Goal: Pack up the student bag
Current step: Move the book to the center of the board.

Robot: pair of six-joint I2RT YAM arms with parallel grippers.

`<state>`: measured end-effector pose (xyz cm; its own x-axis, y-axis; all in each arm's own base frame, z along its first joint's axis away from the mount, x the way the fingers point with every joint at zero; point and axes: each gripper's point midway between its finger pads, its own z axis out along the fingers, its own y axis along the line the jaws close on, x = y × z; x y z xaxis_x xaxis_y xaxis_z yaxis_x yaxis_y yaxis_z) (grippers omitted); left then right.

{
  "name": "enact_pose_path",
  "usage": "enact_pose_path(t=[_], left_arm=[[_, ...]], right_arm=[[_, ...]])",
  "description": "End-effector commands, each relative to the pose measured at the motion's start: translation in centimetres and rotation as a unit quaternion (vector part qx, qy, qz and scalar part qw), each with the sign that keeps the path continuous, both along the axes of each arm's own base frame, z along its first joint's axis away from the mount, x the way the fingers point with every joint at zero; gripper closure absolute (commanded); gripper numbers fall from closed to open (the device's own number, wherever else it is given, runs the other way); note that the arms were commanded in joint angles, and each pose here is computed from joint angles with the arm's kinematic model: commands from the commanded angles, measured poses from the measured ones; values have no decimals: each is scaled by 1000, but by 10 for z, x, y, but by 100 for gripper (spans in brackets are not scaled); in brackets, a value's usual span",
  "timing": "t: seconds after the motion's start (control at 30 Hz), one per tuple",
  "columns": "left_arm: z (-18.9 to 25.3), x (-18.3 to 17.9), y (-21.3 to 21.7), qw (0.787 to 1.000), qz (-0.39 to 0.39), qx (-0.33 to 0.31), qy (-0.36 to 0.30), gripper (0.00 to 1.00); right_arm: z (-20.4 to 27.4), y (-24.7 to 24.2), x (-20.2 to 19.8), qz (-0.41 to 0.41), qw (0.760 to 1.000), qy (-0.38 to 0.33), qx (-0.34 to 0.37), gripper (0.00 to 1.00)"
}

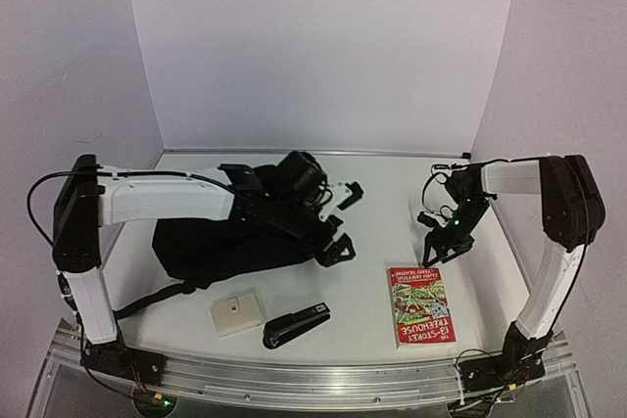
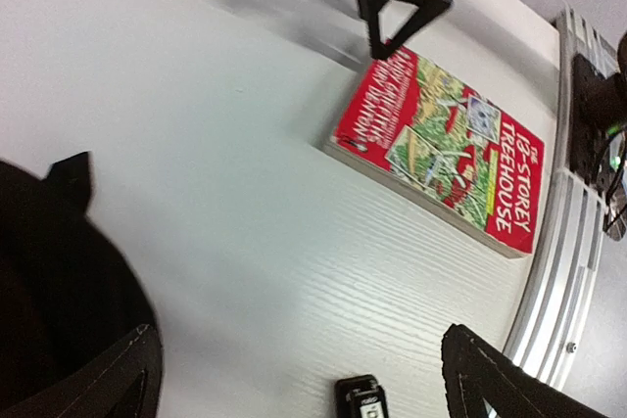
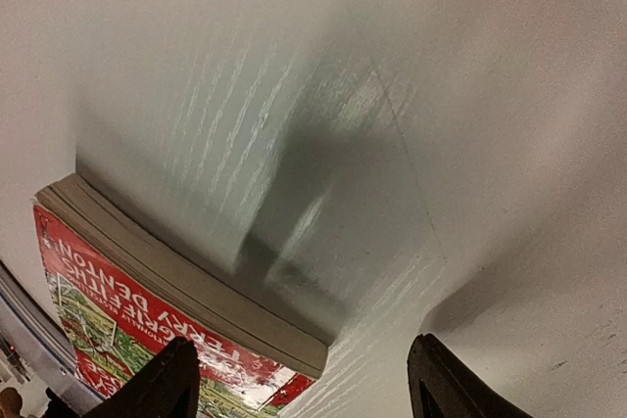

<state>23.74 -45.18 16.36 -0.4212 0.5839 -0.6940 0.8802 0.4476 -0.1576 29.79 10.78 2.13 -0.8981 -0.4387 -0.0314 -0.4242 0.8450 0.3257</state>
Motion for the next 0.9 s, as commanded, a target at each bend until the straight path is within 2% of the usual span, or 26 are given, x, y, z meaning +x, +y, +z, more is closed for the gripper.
enact_pose_path(t=[0.0,0.17,0.37,0.6,0.87], left_arm=[[-7,-43,-54,995,-98,-2,-22,0],[-27,-87,-104,986,-162,5,-30,0],[-45,-128,-142,976,-217,8,-30,0],[-68,-146,-162,970,-240,21,-29,0],[-115,-141,-168,967,-240,78,-48,0]], right_arm=[[-3,3,-12,27,999,32,9,27],[-10,0,-17,33,998,45,3,28],[-6,-8,-23,43,998,41,-17,24],[1,-10,-28,44,998,36,-19,21],[13,-8,-19,31,999,22,-9,18]])
